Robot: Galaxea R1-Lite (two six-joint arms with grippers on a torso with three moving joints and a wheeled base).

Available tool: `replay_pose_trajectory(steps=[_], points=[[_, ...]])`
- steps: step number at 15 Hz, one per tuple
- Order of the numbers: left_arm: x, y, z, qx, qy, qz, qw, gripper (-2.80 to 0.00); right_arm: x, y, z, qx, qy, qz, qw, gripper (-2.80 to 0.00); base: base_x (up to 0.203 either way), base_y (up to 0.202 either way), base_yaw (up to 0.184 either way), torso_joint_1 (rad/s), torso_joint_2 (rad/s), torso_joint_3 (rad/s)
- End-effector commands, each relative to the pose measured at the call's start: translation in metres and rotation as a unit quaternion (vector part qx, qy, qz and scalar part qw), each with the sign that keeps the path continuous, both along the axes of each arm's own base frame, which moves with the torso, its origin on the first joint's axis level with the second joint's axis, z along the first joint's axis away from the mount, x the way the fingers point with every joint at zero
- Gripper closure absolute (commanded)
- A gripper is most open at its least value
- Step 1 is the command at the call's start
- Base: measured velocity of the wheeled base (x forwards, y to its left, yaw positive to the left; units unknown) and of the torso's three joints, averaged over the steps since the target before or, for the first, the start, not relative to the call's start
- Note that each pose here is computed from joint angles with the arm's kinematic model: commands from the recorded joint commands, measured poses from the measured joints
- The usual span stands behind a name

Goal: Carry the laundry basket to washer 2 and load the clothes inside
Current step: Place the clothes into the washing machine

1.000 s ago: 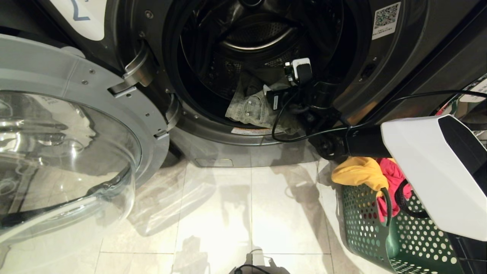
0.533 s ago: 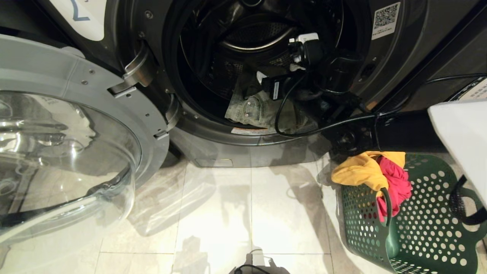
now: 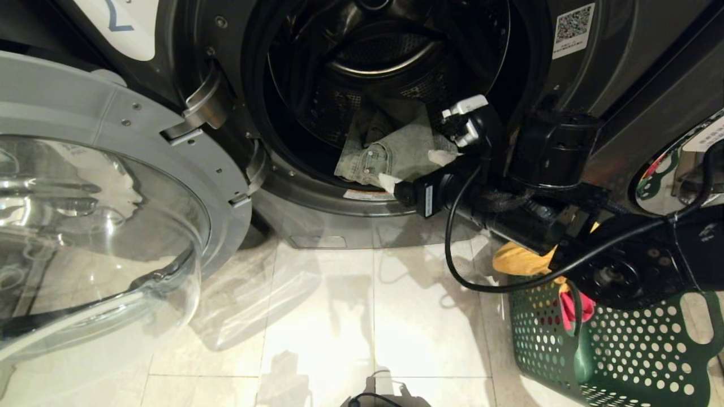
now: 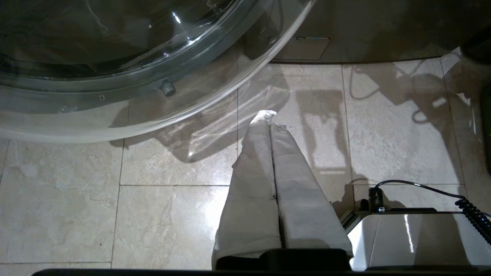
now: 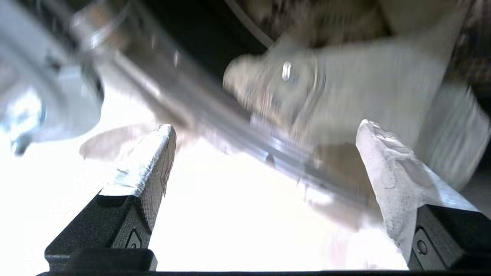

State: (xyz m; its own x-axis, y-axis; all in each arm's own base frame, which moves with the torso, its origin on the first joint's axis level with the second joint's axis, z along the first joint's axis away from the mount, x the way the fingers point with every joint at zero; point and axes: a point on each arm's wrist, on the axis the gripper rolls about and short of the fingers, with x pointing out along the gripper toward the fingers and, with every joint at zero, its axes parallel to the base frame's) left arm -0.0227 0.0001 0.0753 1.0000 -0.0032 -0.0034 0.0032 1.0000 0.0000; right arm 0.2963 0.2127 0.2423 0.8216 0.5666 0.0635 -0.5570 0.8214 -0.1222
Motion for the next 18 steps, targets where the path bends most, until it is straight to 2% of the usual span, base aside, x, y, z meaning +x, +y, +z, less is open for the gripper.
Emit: replay_pose_trajectory(steps=[1,4,9,11,13,16,18], points=[[0.000,0.000,0.000,0.000,0.001,0.000,1.0000,0.00,-0.006,-0.003,-0.010,-0.010,0.014,0.002,1.000,-2.80,0.000,0.000,0.000,0.000,0.00,0.000],[0.000,0.000,0.000,0.000,0.001,0.000,1.0000,0.00,0.018,0.012,-0.041,-0.031,0.043,-0.002,0.999,-2.80,0.000,0.000,0.000,0.000,0.00,0.000],[0.000,0.000,0.000,0.000,0.000,0.000,1.0000,0.00,0.060,0.033,-0.076,-0.048,0.055,-0.013,0.997,-2.80,0.000,0.000,0.000,0.000,0.00,0.000],[0.000,0.000,0.000,-0.001,0.000,0.000,1.0000,0.00,0.075,0.025,-0.077,-0.060,0.043,-0.032,0.997,-2.80,0.000,0.000,0.000,0.000,0.00,0.000],[0.000,0.000,0.000,0.000,0.000,0.000,1.0000,0.00,0.079,0.020,-0.081,-0.074,0.051,-0.039,0.995,-2.80,0.000,0.000,0.000,0.000,0.00,0.000],[0.000,0.000,0.000,-0.001,0.000,0.000,1.0000,0.00,0.075,0.013,-0.084,-0.103,0.097,-0.043,0.989,-2.80,0.000,0.000,0.000,0.000,0.00,0.000],[0.000,0.000,0.000,0.000,0.000,0.000,1.0000,0.00,0.078,0.007,-0.085,-0.114,0.112,-0.080,0.984,-2.80,0.000,0.000,0.000,0.000,0.00,0.000]])
